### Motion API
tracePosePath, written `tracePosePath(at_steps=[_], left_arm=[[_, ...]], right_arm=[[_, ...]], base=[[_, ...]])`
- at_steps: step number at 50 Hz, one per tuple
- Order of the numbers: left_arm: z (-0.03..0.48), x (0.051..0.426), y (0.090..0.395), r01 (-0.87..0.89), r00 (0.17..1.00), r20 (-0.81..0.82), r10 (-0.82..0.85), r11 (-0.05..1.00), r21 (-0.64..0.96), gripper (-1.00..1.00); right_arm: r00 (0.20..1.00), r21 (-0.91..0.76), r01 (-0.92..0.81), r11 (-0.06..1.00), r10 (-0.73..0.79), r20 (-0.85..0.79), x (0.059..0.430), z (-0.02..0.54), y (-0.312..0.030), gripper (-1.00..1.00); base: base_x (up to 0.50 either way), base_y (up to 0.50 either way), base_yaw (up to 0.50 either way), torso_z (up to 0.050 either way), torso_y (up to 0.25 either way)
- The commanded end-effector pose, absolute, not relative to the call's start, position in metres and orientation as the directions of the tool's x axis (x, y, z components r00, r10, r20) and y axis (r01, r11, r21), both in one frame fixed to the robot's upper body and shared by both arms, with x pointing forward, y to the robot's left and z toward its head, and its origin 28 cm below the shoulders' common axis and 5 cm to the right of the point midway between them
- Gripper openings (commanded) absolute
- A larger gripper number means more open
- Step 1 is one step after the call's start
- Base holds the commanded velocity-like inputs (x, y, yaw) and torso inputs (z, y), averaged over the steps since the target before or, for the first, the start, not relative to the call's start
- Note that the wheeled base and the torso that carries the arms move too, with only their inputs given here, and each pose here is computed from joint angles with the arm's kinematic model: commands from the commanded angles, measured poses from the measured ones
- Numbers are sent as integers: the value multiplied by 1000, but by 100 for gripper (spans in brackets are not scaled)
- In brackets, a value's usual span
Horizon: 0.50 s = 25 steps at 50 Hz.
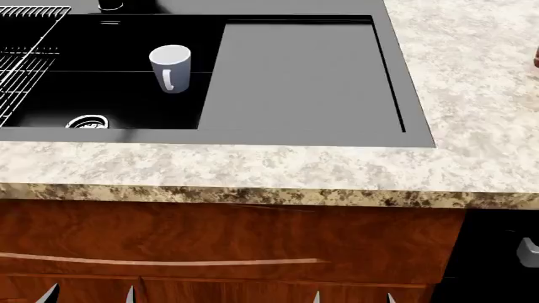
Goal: Turn on the sink faucet.
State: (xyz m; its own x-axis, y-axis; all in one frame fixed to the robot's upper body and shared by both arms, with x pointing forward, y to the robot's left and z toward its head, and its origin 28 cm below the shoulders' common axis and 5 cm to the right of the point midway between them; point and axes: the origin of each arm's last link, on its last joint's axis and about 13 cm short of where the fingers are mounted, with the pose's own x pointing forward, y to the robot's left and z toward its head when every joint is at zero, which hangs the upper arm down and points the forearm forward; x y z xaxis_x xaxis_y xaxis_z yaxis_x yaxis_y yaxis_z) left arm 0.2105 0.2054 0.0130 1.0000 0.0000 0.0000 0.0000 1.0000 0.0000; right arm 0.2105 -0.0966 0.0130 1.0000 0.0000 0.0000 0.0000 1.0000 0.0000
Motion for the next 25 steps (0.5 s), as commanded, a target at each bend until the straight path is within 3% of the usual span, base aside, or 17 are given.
tracePosePath(at_steps=[1,25], left_arm=[[13,211,205,1,1000,1,-1,1000,-1,100],[22,204,206,9,1000,28,-10,1000,28,100]], right_arm=[[1000,0,-1,1000,1,5,210,14,-96,100],[1000,-6,7,1000,-7,7,209,15,-97,100]], base=[[0,0,0,0,0],[0,0,0,2,4]])
